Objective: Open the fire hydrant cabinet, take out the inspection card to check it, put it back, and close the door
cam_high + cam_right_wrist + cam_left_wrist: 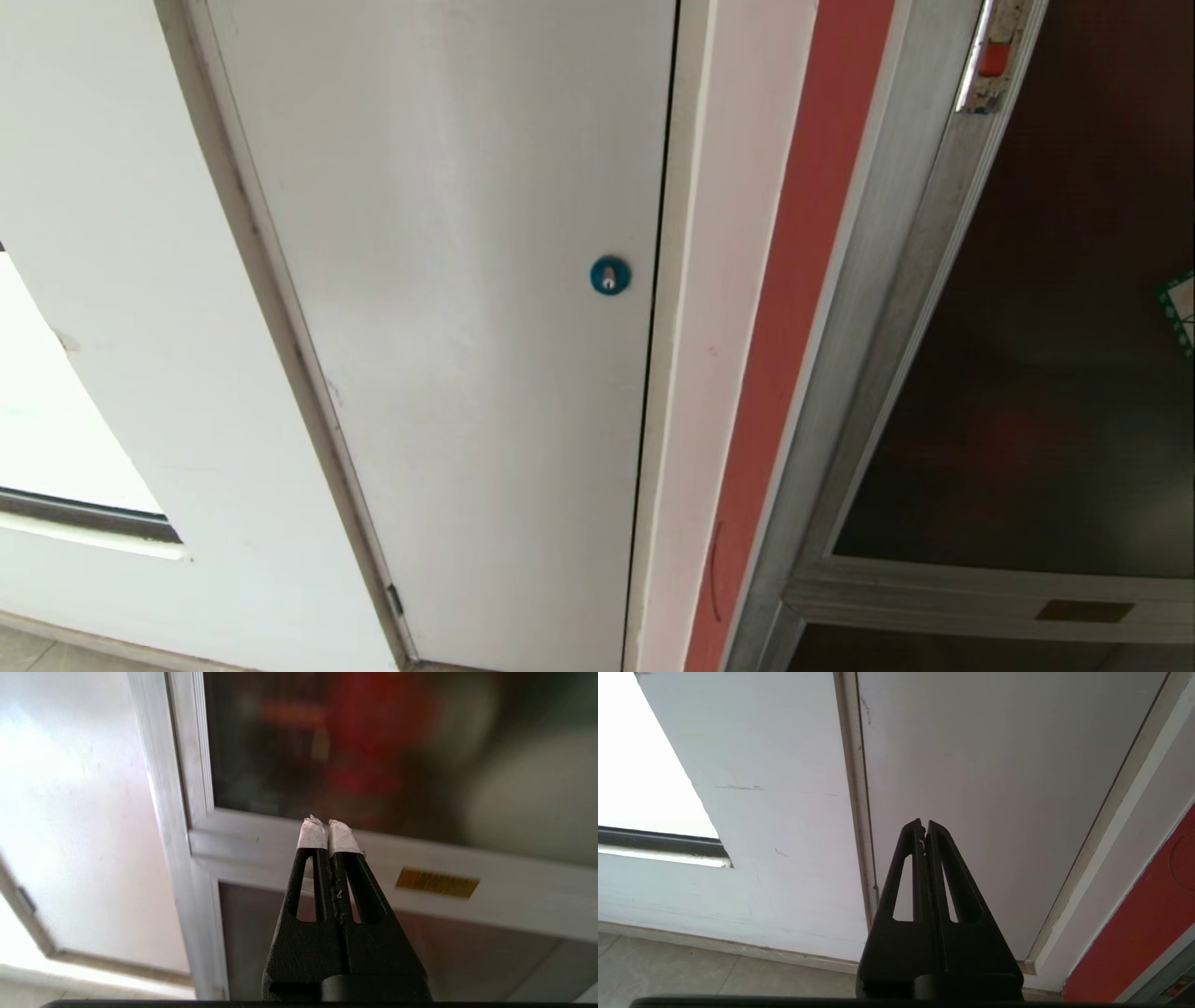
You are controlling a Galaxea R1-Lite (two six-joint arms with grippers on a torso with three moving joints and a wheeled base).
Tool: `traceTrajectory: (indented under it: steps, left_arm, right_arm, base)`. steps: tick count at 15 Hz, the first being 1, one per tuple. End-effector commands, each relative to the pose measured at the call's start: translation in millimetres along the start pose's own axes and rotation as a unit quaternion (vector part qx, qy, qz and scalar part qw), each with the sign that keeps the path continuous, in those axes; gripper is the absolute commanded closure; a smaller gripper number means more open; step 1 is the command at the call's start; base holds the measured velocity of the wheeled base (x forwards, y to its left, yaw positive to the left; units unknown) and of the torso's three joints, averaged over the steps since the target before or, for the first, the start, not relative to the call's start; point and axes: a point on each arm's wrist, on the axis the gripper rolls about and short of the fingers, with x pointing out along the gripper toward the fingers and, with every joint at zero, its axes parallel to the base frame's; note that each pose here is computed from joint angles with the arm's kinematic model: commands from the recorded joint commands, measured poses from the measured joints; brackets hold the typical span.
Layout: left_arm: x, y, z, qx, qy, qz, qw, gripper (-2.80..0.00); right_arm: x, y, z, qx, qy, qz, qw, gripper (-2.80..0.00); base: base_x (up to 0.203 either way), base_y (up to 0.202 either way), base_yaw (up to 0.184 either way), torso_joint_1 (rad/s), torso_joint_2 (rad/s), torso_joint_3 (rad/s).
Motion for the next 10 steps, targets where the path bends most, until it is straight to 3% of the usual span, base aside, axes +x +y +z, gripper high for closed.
traceTrajectory:
  steps: [1, 3, 10]
  left_arm:
    - [0.5, 0.0, -1.6, 0.000, 0.003, 0.000, 1.0000, 0.00]
    - [0.4, 0.0, -1.6, 0.000, 0.003, 0.001, 1.0000, 0.00]
    - [0.5, 0.0, -1.6, 0.000, 0.003, 0.001, 1.0000, 0.00]
  right_arm:
    - [-0.2, 0.3, -3.7, 0.009, 0.015, 0.002, 1.000, 0.00]
    - [-0.6, 0.7, -8.3, 0.010, 0.039, 0.005, 0.999, 0.00]
    - [-0.6, 0.6, -7.7, 0.018, 0.036, 0.004, 0.999, 0.00]
  base:
    - [0.000, 0.000, 0.000, 0.000, 0.00, 0.000]
    - [0.000, 0.000, 0.000, 0.000, 0.00, 0.000]
    - [0.000, 0.000, 0.000, 0.000, 0.00, 0.000]
